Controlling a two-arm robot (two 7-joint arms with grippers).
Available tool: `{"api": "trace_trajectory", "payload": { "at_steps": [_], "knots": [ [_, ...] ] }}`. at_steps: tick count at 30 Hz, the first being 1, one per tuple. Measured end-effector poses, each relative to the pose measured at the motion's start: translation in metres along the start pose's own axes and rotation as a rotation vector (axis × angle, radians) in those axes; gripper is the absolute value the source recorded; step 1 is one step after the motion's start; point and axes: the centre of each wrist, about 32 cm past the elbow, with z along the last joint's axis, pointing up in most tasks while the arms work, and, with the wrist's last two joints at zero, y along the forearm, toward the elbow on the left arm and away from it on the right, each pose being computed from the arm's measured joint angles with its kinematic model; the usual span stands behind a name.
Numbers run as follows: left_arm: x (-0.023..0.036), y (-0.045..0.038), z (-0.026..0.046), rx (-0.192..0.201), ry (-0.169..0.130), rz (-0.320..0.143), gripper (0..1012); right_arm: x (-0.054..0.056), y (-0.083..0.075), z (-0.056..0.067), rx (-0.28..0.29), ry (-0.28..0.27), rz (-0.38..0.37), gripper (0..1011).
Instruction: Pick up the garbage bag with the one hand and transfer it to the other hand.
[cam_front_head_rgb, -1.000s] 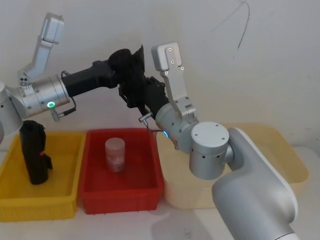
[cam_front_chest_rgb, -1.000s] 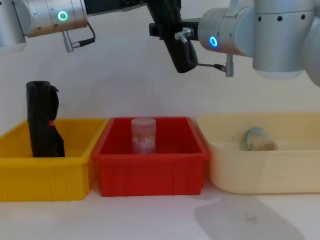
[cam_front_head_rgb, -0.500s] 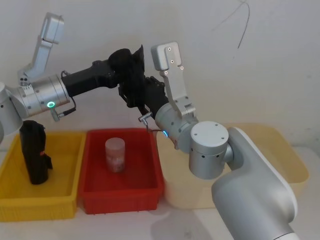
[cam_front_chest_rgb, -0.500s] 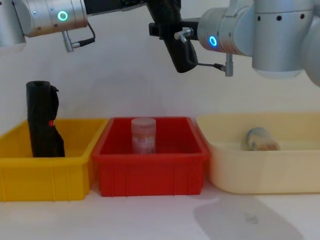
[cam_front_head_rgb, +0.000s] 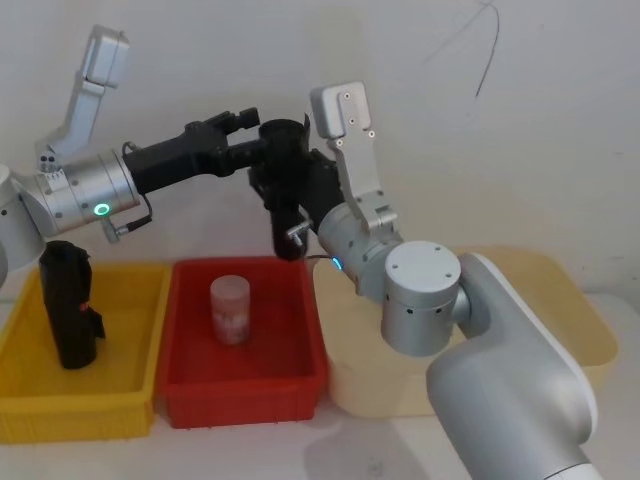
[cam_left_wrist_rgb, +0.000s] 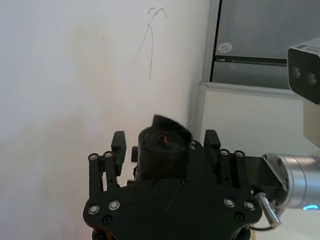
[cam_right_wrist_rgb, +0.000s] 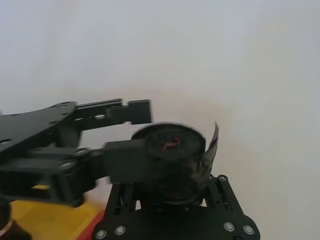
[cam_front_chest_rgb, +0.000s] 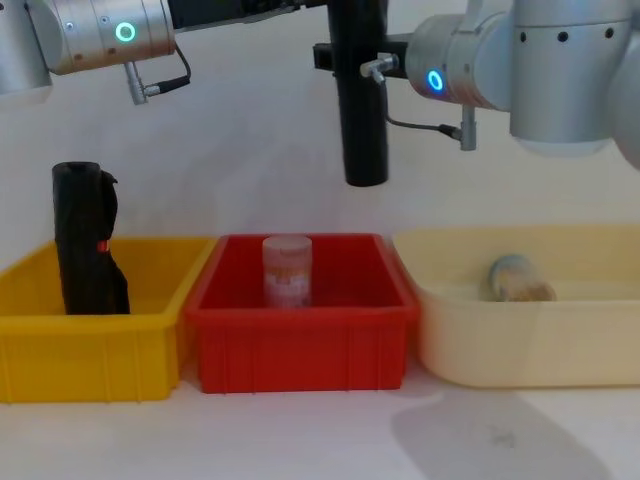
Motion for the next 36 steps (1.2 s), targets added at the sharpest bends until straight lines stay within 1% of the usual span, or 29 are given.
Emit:
{"api": "trace_trajectory", "payload": {
  "at_steps": [2,3,4,5,7,9,11,14,16,20,21,22,24,27,28,31,32,34,36],
  "knots": [
    [0.0000,0.0000,0.0000,0.000,0.000,0.000,939,0.001,0.000,0.000,0.001,-0.002,-0.014,572],
    [0.0000,0.0000,0.0000,0.000,0.000,0.000,989,0.003,0.000,-0.001,0.000,-0.004,-0.029,572],
    [0.0000,0.0000,0.0000,0.000,0.000,0.000,1000,0.004,0.000,-0.001,0.000,-0.006,-0.038,572],
    [0.0000,0.0000,0.0000,0.000,0.000,0.000,1001,0.005,0.000,-0.001,0.000,-0.007,-0.043,572],
    [0.0000,0.0000,0.0000,0.000,0.000,0.000,1001,0.010,0.000,-0.001,-0.002,-0.014,-0.082,572],
    [0.0000,-0.0001,0.0000,0.000,0.000,0.000,1001,0.011,0.000,-0.001,-0.002,-0.016,-0.091,572],
    [0.0000,0.0000,0.0000,0.000,0.000,0.000,1001,0.017,0.000,-0.002,-0.005,-0.022,-0.132,572],
    [0.0000,0.0000,0.0000,0.000,0.000,0.000,1001,0.020,-0.001,-0.003,-0.008,-0.025,-0.150,572],
    [0.0000,0.0000,0.0000,0.000,0.000,0.000,1001,0.025,-0.001,-0.004,-0.013,-0.030,-0.180,572],
    [0.0000,0.0000,0.0000,0.000,0.000,0.000,1001,0.039,-0.003,-0.007,-0.026,-0.046,-0.259,572],
    [0.0000,0.0000,0.0000,0.000,0.000,0.000,1001,0.039,-0.003,-0.007,-0.026,-0.046,-0.259,573],
    [0.0000,0.0000,0.0000,0.000,0.000,0.000,1001,0.044,-0.003,-0.008,-0.030,-0.051,-0.281,572],
    [0.0000,0.0000,0.0000,0.000,0.000,0.000,1001,0.048,-0.004,-0.009,-0.034,-0.057,-0.305,572],
    [0.0000,0.0000,0.0000,0.000,0.000,0.000,1001,0.056,-0.005,-0.011,-0.044,-0.067,-0.348,573],
    [0.0000,0.0000,0.0000,0.000,0.000,0.000,1001,0.061,-0.006,-0.012,-0.051,-0.073,-0.372,613],
    [0.0000,0.0000,0.0000,0.000,0.000,0.000,1001,0.068,-0.007,-0.014,-0.060,-0.082,-0.404,664],
    [0.0000,0.0000,0.0000,0.000,0.000,0.000,1001,0.073,-0.007,-0.015,-0.065,-0.088,-0.424,696],
    [0.0000,0.0000,0.0000,0.000,0.000,0.000,1001,0.078,-0.008,-0.016,-0.073,-0.095,-0.449,783],
    [0.0000,0.0000,0.0000,0.000,0.000,0.000,1001,0.081,-0.008,-0.018,-0.078,-0.099,-0.463,816]
  ]
}}
